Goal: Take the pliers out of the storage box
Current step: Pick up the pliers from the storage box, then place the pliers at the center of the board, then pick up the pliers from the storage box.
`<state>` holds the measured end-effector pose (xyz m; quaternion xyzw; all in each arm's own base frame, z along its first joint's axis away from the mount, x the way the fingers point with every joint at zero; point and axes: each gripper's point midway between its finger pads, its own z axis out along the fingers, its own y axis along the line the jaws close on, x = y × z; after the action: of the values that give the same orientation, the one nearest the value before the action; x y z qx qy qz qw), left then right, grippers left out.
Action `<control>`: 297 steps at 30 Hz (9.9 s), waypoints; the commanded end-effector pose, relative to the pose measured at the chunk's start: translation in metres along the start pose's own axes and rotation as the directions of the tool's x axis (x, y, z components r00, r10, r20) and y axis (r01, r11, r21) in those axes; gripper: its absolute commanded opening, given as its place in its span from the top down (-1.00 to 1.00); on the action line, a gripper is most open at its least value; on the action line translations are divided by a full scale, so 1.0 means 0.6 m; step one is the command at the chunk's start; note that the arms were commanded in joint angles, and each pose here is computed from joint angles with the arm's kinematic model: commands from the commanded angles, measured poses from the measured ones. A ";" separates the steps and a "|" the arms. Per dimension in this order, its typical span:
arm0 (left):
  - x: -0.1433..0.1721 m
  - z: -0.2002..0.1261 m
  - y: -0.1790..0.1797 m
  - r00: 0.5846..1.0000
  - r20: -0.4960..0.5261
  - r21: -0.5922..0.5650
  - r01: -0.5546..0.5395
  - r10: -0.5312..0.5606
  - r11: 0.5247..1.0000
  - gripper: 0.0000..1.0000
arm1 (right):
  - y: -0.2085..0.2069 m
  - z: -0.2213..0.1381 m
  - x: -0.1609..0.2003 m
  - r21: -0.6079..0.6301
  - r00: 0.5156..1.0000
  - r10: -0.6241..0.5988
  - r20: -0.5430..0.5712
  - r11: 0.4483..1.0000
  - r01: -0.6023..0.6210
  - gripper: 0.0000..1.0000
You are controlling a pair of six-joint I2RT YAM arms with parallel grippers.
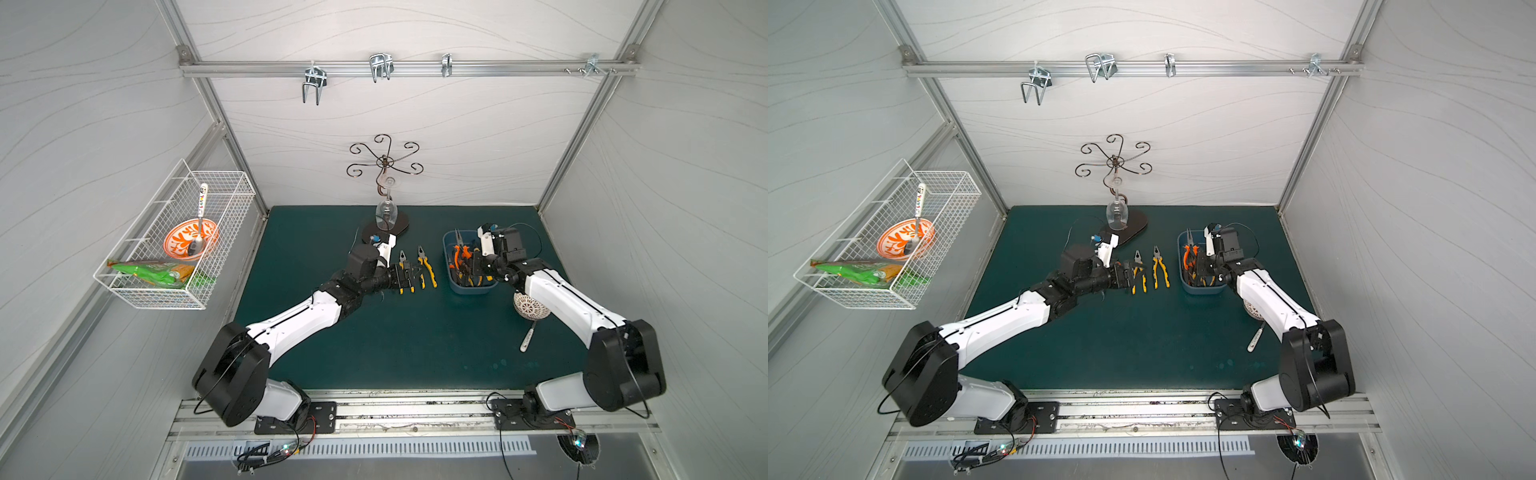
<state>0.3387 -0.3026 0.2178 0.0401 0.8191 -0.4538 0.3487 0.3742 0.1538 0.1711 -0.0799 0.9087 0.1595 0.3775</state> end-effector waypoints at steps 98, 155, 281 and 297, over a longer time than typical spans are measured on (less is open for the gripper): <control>-0.037 -0.083 0.417 0.936 -0.264 -0.312 0.144 -0.232 0.939 1.00 | 0.388 -0.105 0.101 -0.642 0.845 -0.438 0.305 0.561 0.523 -0.98; -0.049 -0.135 0.406 0.977 -0.164 -0.701 -0.016 -0.140 0.713 -0.99 | 0.103 -0.032 -0.015 -0.070 0.981 -0.159 0.112 0.983 0.167 -0.98; -0.184 -0.040 -0.198 0.971 0.206 0.708 -0.062 -0.122 0.703 1.00 | 0.294 -0.157 -0.104 -0.919 0.988 0.129 -0.089 0.371 -0.131 0.53; -0.179 -0.019 -0.132 0.979 0.147 0.600 0.027 -0.144 0.800 1.00 | 0.264 -0.152 -0.059 -0.833 0.998 0.066 -0.014 0.551 -0.048 -0.86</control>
<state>0.3870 -0.3223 0.3196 0.0408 0.6199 -0.7059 0.3404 0.3022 0.2784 0.2983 -0.1996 0.7087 0.6195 0.2722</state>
